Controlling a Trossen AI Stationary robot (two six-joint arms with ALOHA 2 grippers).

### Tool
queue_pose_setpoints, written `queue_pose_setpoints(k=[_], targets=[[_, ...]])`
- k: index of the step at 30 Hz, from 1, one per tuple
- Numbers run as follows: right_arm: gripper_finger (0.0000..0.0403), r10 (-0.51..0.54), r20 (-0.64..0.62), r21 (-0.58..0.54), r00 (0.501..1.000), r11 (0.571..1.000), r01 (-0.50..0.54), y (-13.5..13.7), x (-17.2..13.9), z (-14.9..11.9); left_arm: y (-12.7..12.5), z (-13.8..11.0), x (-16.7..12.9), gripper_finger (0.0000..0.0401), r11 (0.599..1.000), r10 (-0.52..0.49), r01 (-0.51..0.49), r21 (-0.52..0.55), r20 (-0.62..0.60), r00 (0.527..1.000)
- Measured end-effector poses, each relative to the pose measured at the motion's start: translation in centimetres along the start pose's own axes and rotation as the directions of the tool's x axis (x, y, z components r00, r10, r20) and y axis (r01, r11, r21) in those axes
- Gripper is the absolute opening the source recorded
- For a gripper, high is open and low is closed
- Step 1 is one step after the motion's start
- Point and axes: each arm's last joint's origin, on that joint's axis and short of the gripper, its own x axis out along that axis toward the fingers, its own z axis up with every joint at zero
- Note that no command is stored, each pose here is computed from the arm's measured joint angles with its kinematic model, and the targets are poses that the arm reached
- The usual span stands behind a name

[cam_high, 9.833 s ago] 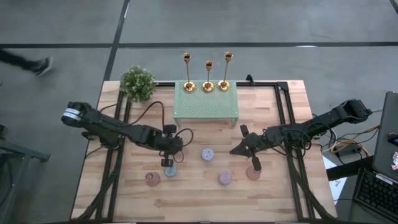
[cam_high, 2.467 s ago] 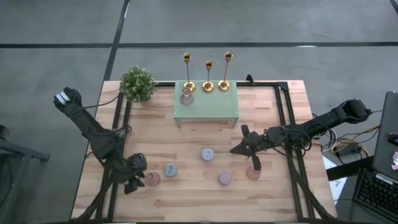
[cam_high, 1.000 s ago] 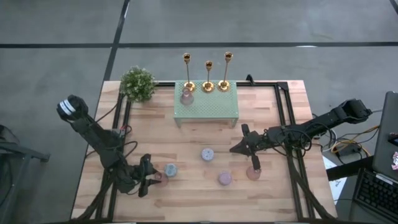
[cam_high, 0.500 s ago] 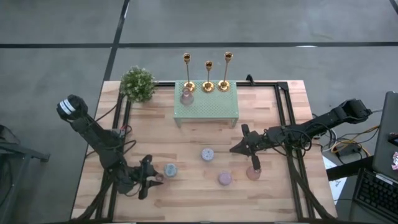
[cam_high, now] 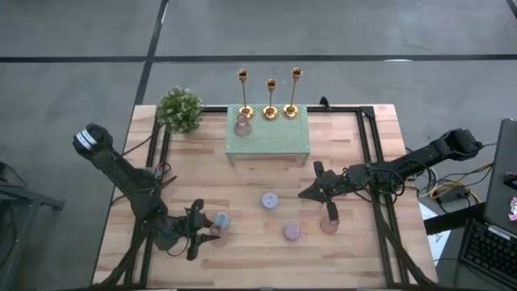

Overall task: Stock candles and vases on shelf
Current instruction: Align the left pink glass vase with the other pink vase on the shelf

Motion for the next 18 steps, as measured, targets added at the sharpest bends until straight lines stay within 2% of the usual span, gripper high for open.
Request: queue_pose_setpoints(k=[9, 18], targets=[[0.0008, 0.0, -0.001, 0.007, 1.0, 1.0, 0.0, 0.0, 0.0, 0.0, 0.5, 0.9, 1.8, 0.0136, 0.998, 0.061, -0.062, 0.013, 0.075, 0.995], [0.0008, 0.0, -0.003, 0.007, 1.0, 1.0, 0.0, 0.0, 0.0, 0.0, 1.1, 0.2, 5.4, 0.0135, 0.993, 0.087, -0.093, 0.071, 0.091, 0.992]])
